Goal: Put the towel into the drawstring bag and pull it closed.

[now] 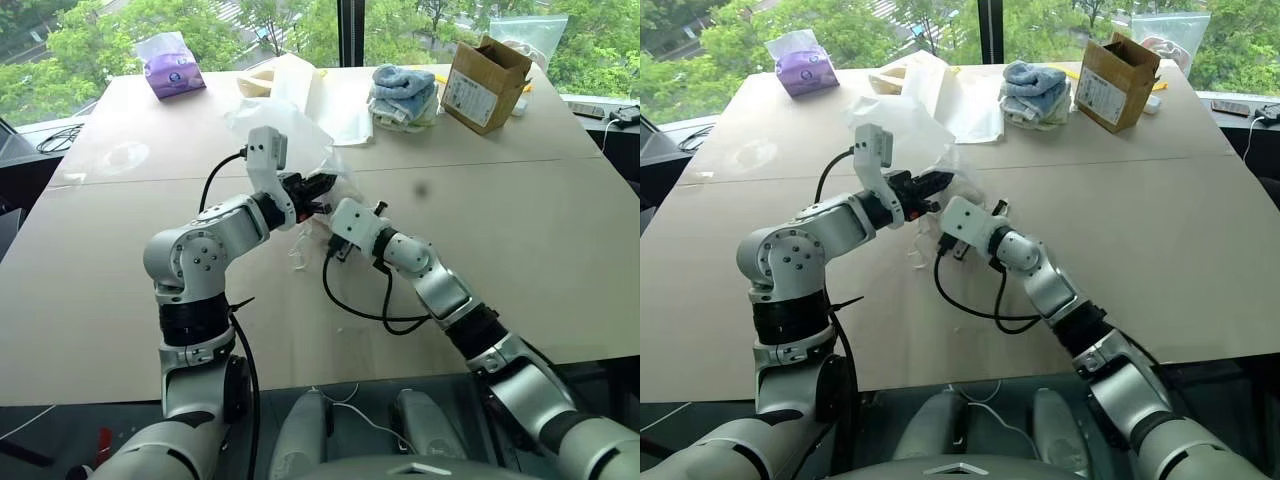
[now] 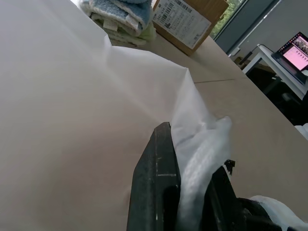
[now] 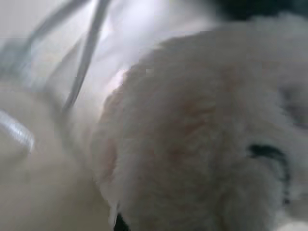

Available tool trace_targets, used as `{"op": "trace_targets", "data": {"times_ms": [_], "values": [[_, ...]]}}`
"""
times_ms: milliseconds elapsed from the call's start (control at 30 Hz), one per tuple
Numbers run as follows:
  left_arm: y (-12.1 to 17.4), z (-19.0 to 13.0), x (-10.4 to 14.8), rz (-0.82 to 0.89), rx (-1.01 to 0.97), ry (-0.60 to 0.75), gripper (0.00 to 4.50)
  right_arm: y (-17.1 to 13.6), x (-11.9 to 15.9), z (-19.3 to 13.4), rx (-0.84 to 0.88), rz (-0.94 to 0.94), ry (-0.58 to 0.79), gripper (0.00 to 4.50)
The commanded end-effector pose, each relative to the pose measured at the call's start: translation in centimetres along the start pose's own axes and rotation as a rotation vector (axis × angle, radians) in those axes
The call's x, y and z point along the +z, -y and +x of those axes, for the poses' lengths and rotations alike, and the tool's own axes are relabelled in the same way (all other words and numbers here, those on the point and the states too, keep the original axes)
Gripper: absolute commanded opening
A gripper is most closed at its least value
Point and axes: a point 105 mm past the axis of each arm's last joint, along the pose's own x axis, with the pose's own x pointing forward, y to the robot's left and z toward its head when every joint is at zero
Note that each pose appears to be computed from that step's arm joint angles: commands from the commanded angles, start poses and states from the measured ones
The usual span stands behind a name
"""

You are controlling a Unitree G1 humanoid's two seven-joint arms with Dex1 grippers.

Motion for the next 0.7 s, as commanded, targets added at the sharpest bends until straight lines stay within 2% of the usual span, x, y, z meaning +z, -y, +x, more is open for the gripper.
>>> {"op": "trace_targets", "data": {"times_ms": [33, 333, 533, 700], "values": [[1.2, -0.2, 0.4, 0.028, -0.049, 0.021, 0.0, 2.1, 2.5, -0.3, -0.076, 0.327, 0.133, 0.01], [1.7, -0.6, 0.0, 0.02, -0.087, 0.001, 0.0, 3.9, 4.1, -1.3, -0.052, 0.857, 0.313, 0.01], [2.8, -1.0, 0.0, -0.006, -0.173, 0.001, 0.0, 4.5, 3.9, -1.6, -0.03, 1.179, 0.351, 0.01], [4.7, -1.5, -0.9, -0.031, -0.275, -0.043, 0.0, 4.5, 5.4, -1.1, 0.025, 1.466, 0.366, 0.01]]}}
